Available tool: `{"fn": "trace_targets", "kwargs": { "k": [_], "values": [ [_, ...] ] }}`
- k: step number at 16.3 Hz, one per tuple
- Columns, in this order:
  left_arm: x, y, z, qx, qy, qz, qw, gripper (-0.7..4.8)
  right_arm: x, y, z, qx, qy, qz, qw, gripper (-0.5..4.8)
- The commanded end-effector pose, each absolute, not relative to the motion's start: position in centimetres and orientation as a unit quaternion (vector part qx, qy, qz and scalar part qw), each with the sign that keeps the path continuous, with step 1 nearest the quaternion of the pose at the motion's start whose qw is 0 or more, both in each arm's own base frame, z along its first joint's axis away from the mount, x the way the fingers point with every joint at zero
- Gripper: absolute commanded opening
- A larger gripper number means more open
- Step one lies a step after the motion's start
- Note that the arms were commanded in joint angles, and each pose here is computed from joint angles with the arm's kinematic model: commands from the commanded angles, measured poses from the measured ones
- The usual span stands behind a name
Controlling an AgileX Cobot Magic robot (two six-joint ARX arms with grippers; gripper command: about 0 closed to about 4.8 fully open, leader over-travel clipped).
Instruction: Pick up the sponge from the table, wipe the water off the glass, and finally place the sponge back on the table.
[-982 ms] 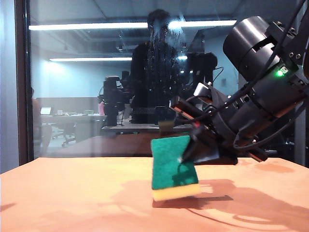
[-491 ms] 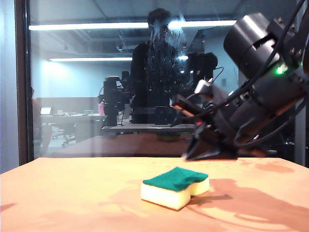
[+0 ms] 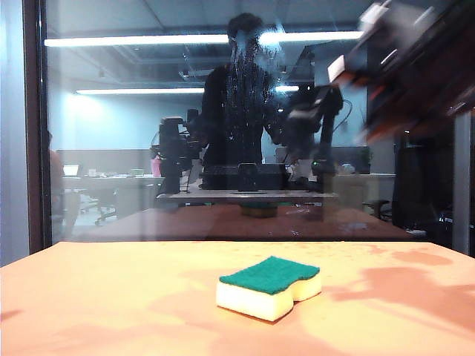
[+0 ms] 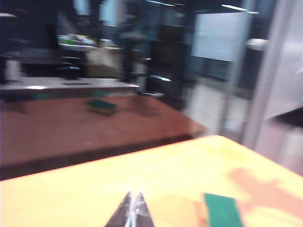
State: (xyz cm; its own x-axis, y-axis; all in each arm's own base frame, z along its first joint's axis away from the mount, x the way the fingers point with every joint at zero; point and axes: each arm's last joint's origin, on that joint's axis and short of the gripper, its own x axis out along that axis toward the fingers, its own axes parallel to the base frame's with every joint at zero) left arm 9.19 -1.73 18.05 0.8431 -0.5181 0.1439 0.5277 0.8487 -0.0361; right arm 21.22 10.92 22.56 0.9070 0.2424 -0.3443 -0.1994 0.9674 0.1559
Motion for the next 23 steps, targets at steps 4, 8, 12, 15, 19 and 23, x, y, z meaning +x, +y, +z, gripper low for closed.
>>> {"fn": "trace_targets", "kwargs": {
  "k": [4,8,12,15,19,23],
  "values": [
    [9.4,-1.3,18.2,-0.026,-0.074,-0.191,0.978,-0.06,16.3,3.4,23.4,0.089,0.098,0.018,0.991,-0.09],
    [9.5,-1.0,18.0,-0.016,-0.069,-0.137,0.988,-0.06,11.9,1.2,23.3,0.081,0.048,-0.001,0.996,-0.09],
    [9.5,-1.0,18.0,-0.002,-0.070,-0.129,0.989,-0.06,8.9,1.0,22.5,0.084,0.035,0.036,0.995,-0.09],
    [9.5,-1.0,18.0,0.009,-0.071,-0.127,0.989,-0.06,7.6,0.9,21.5,0.088,0.026,0.037,0.995,-0.09],
    [9.6,-0.9,17.8,0.016,-0.066,-0.121,0.990,-0.06,7.7,1.0,21.0,0.084,0.046,0.047,0.994,-0.09],
    [9.6,-0.7,17.7,0.027,-0.059,-0.091,0.994,-0.06,8.5,1.2,18.5,0.058,0.072,0.066,0.993,-0.09]
  ]
}}
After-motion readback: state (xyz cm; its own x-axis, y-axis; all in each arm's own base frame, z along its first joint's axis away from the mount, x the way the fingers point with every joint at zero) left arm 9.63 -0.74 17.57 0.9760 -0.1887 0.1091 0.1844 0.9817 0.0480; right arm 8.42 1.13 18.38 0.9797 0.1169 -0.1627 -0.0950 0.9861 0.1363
